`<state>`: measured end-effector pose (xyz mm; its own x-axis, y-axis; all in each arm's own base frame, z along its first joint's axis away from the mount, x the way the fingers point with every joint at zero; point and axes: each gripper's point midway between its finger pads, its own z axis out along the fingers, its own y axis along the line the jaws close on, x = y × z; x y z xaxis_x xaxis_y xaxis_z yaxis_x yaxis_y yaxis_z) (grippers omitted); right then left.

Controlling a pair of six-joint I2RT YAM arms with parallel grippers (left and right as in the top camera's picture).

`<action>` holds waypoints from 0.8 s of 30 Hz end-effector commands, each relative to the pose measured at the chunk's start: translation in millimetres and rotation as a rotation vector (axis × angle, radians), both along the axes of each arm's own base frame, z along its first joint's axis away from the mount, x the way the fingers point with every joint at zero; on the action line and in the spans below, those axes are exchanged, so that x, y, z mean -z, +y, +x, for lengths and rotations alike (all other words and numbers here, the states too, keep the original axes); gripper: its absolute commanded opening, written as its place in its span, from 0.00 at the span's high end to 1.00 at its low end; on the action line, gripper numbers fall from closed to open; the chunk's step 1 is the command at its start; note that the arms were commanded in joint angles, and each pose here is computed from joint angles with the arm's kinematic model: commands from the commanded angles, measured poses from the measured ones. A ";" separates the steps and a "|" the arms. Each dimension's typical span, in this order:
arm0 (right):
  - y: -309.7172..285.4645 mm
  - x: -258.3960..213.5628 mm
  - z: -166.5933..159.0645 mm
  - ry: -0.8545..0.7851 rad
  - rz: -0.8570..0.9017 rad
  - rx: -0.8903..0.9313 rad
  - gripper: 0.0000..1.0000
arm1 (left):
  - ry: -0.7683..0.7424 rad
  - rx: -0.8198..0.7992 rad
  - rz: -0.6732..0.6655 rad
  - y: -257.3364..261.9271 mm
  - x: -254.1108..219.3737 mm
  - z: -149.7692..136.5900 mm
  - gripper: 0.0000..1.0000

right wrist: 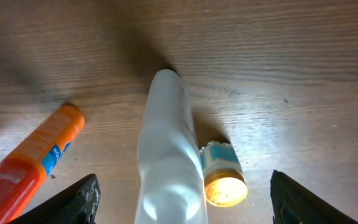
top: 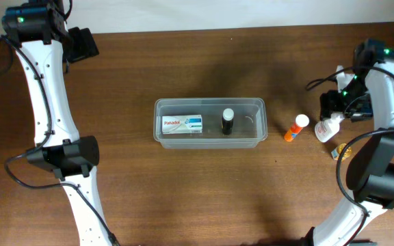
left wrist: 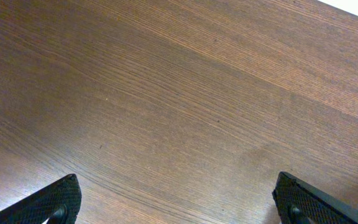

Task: Pack container
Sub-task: 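Close right gripper on the white pump bottle body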

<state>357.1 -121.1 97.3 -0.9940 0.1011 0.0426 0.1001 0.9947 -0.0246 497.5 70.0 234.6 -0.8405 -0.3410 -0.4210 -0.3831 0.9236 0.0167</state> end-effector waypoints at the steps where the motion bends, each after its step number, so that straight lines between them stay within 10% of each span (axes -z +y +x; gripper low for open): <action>1: 1.6 6.9 -3.0 0.007 0.013 -0.017 0.22 | -0.016 0.007 0.018 2.9 -8.5 -1.8 0.01; 24: 1.5 29.6 -7.2 0.016 0.010 -0.043 0.39 | -0.016 0.007 0.018 2.9 -8.5 -1.8 0.01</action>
<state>351.3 -119.3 69.4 -0.9964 0.0629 0.0577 0.0619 0.9979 -0.0198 497.6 70.0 234.6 -0.8404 -0.3410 -0.4213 -0.3831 0.9236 0.0166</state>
